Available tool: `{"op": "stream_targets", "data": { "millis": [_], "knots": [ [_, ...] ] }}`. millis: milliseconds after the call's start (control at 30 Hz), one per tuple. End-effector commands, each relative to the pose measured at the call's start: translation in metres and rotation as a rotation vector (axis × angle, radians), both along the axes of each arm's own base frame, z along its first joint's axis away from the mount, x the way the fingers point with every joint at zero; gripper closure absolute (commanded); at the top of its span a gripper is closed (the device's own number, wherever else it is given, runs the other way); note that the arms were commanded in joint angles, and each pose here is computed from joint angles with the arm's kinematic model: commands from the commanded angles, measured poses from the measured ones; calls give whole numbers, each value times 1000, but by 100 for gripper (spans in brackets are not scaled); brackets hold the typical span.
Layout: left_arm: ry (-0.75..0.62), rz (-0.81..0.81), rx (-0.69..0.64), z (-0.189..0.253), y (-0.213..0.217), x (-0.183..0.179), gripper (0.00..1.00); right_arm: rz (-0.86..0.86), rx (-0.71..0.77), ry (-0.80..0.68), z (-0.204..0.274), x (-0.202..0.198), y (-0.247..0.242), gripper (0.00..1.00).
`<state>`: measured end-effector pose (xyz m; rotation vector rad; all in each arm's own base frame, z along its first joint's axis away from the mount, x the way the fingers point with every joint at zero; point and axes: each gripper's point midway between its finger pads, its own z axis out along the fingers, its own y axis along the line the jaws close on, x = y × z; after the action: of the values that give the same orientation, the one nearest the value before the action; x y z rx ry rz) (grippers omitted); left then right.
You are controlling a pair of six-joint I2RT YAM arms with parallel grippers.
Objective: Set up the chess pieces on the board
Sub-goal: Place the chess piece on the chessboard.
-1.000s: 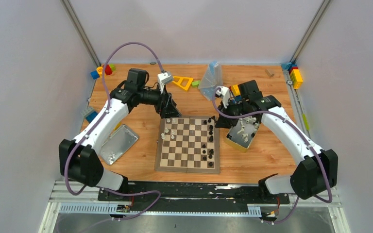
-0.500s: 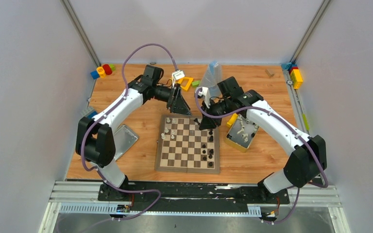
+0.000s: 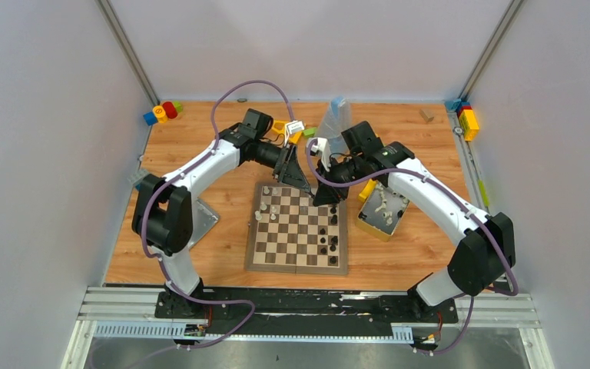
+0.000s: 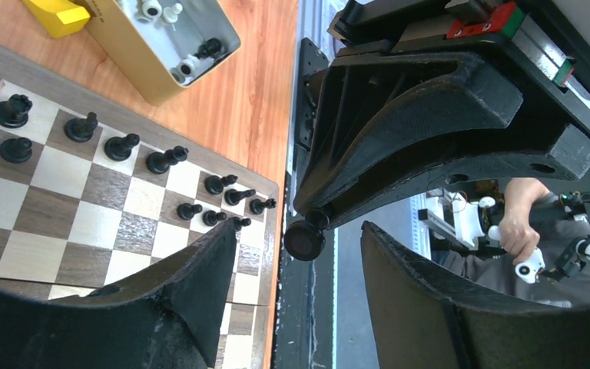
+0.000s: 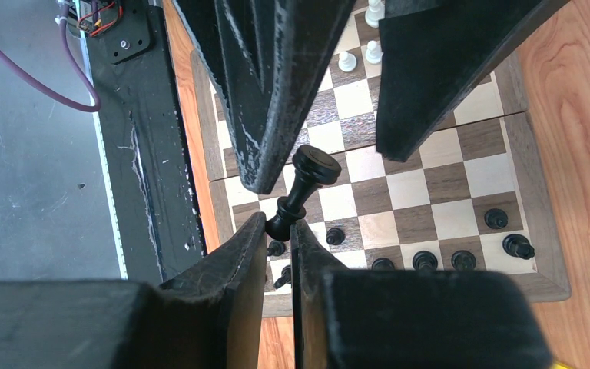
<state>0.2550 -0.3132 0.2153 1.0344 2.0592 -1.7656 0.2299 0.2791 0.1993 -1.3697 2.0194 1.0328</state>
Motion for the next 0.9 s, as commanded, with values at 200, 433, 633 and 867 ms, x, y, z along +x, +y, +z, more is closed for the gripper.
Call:
{"op": "stream_targets", "data": {
  "millis": [200, 433, 633, 867],
  "knots": [
    [22, -70, -67, 18, -7, -10, 47, 12, 49, -64, 19, 10, 11, 93],
    [28, -79, -72, 19, -8, -12, 58, 9, 40, -62, 16, 10, 10, 93],
    [28, -84, -70, 18, -7, -14, 66, 0, 34, -74, 17, 11, 8, 93],
    [23, -83, -66, 18, -6, -16, 82, -28, 13, -92, 16, 17, 5, 89]
  ]
}}
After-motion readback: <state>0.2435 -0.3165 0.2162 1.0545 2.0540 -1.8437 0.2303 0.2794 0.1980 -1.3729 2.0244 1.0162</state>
